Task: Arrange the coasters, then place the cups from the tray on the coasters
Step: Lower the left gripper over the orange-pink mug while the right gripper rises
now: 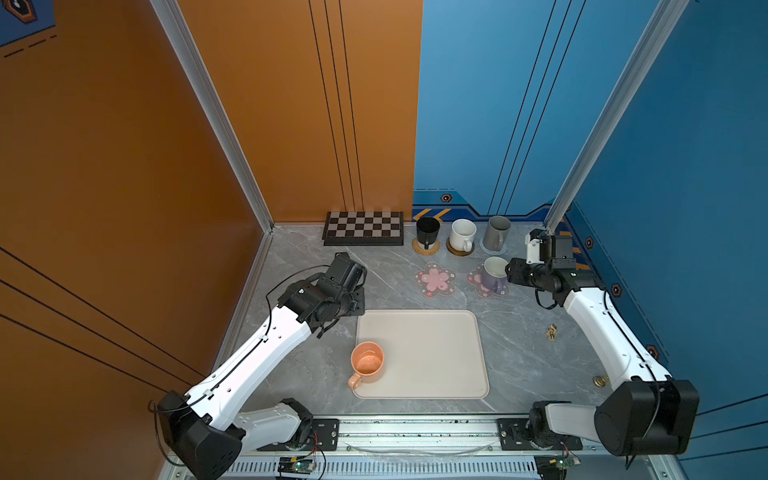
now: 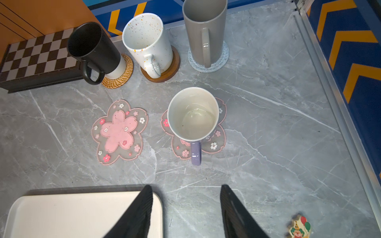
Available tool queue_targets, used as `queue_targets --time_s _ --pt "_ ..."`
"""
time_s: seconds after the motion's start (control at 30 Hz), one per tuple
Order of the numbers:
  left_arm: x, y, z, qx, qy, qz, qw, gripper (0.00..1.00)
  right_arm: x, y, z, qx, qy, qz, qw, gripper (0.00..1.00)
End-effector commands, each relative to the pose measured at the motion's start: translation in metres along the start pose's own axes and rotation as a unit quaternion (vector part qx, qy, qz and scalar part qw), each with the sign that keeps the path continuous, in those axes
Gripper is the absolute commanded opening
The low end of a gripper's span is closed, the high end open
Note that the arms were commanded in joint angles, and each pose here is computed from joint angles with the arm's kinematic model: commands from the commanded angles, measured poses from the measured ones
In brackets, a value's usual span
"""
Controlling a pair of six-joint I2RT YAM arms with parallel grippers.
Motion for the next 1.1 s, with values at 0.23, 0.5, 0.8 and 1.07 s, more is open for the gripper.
queue_targets --time_s 0.23,0.5,0.8,1.07 --pt "0.008 0.011 -0.071 0.074 -0.025 -0.026 0.997 0.47 0.023 0.028 -0.006 0.003 -0.039 0.063 0.997 0.59" --pt "0.018 0.007 -0.129 0.145 -0.025 -0.027 0.989 0.47 0.031 0.048 -0.019 -0.016 -0.046 0.072 0.996 0.6" --pt "0.019 0.003 -0.179 0.185 -0.044 -0.023 0.981 0.47 0.035 0.053 -0.03 -0.016 -0.048 0.072 0.996 0.62" --pt "0.029 -0.003 -0.191 0.173 -0.035 -0.003 0.984 0.48 0.036 0.048 -0.031 -0.009 -0.044 0.071 0.996 0.62"
Point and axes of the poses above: each gripper's point midway between its finger pads, its own y axis back along the fingers, its own x axis along the line the jaws close on, z = x × y, the point moved 2 cm from there along y, back along the fingers, and after that the axes turned 4 degrees about y, right-handed, at the moved point
